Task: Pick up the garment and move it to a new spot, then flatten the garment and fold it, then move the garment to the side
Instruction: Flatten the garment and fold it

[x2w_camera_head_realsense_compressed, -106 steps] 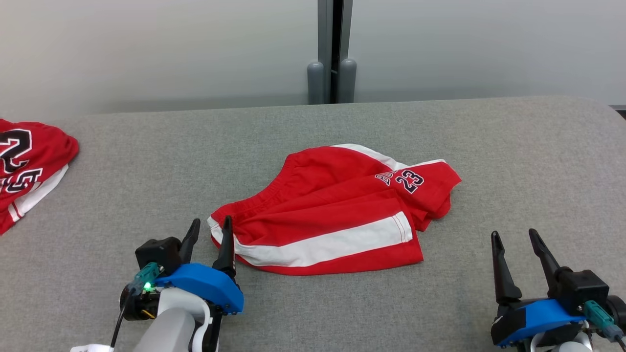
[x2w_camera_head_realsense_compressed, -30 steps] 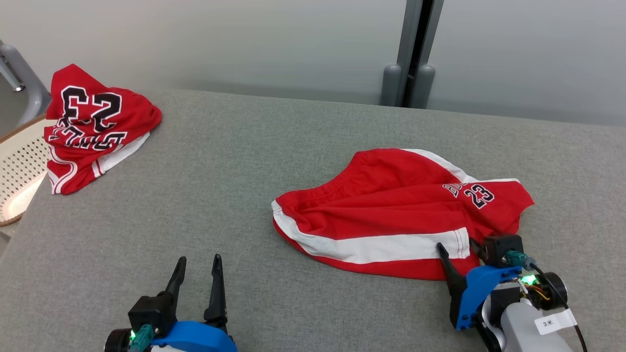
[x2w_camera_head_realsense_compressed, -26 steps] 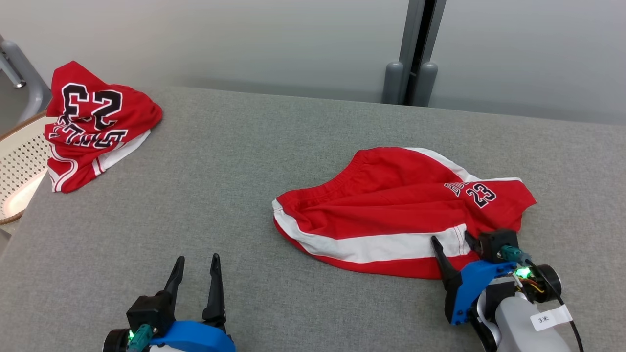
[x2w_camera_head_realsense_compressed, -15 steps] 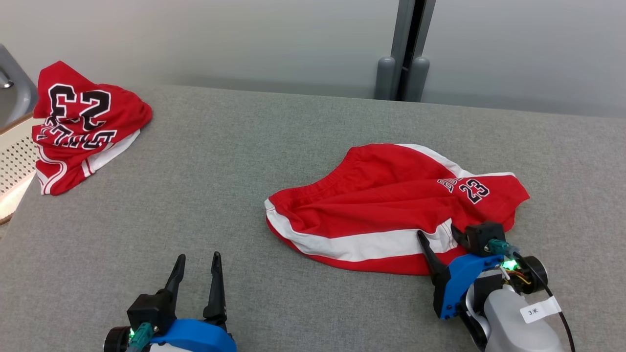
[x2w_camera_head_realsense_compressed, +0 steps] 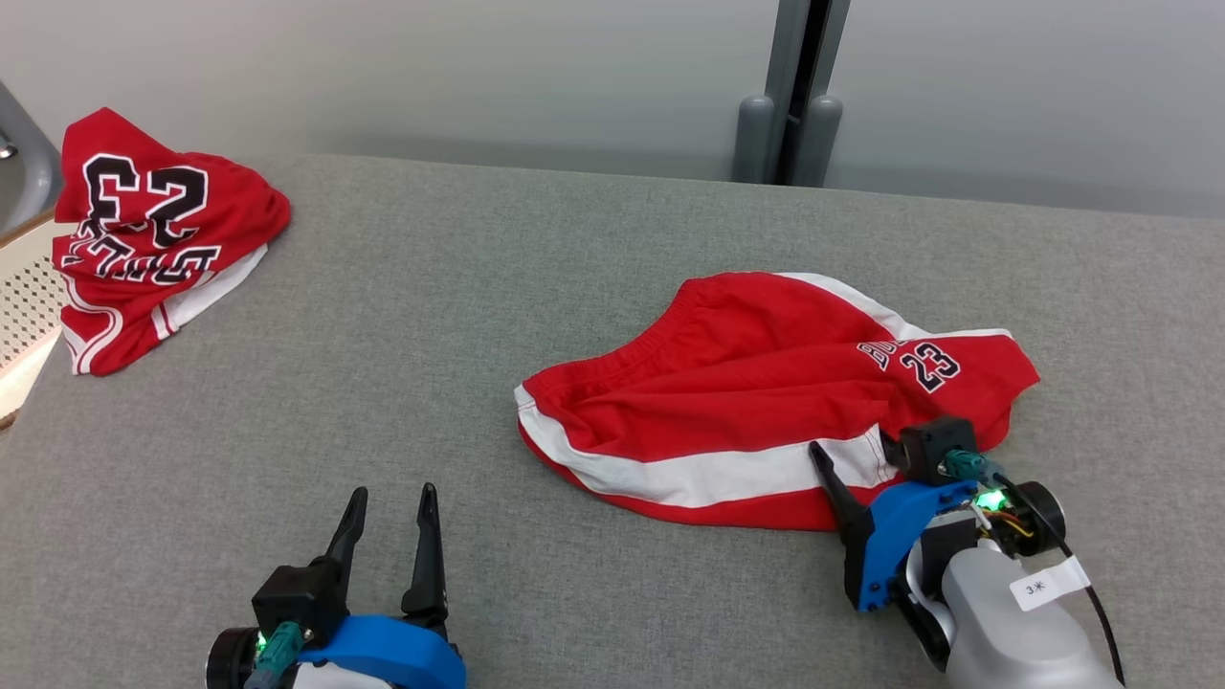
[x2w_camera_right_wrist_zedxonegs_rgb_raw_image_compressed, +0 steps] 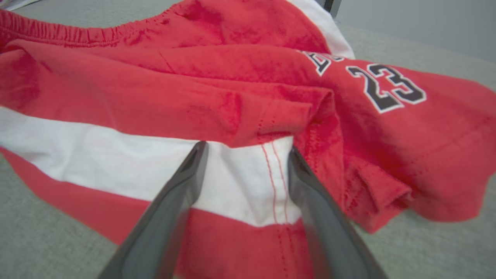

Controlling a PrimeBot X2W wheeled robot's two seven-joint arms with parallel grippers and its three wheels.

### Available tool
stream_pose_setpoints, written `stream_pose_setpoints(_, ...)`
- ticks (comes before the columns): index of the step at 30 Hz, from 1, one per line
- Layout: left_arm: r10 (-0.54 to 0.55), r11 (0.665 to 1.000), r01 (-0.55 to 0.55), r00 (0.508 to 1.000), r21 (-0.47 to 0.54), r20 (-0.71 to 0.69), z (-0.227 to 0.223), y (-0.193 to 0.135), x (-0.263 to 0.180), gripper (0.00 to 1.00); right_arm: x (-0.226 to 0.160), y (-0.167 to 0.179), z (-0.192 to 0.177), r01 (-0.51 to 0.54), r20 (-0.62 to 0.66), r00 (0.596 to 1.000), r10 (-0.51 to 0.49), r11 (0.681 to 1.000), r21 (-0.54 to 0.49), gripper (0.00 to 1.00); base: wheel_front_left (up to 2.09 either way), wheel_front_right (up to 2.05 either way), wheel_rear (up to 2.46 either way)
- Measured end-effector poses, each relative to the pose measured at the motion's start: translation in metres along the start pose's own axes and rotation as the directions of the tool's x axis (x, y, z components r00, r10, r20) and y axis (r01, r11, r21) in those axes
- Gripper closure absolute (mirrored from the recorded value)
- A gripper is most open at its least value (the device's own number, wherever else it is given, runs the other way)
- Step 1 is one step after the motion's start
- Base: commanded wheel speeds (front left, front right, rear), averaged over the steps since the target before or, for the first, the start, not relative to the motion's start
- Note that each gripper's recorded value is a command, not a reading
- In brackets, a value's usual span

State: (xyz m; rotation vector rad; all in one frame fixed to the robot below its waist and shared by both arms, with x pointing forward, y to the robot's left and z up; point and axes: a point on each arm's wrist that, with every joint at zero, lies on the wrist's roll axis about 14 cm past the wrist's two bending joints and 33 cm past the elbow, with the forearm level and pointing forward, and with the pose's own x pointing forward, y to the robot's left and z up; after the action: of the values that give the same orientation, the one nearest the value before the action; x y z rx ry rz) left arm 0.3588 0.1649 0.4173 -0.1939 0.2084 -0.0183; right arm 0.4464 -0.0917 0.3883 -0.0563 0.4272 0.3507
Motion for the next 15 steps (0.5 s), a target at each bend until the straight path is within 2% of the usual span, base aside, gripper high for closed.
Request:
stream_pose_setpoints(9, -0.010, 1.000, 0.010, 1.000, 0.001, -0.001, 0.000, -0.003, 0.001, 0.00, 0.000, 0.017, 0.002, -0.049, 0.012, 0.999, 0.050, 0.999, -0.013, 0.00, 0.00, 0.00, 0.00)
stream_pose_setpoints(12, -0.013, 1.000, 0.013, 1.000, 0.001, 0.000, 0.000, -0.004, 0.000, 0.00, 0.000, 0.018, 0.003, -0.054, 0.014, 0.998, 0.054, 0.998, -0.016, 0.20, 0.00, 0.00, 0.00)
stream_pose_setpoints(14, -0.014, 1.000, 0.014, 1.000, 0.001, 0.002, 0.001, -0.004, 0.000, 0.00, -0.001, 0.017, 0.004, -0.049, 0.015, 0.999, 0.049, 0.999, -0.014, 0.51, 0.00, 0.00, 0.00)
stream_pose_setpoints(15, -0.015, 1.000, 0.015, 1.000, 0.001, 0.002, 0.001, -0.005, 0.000, 0.00, -0.001, 0.015, 0.003, -0.045, 0.012, 0.999, 0.045, 0.999, -0.011, 0.56, 0.00, 0.00, 0.00)
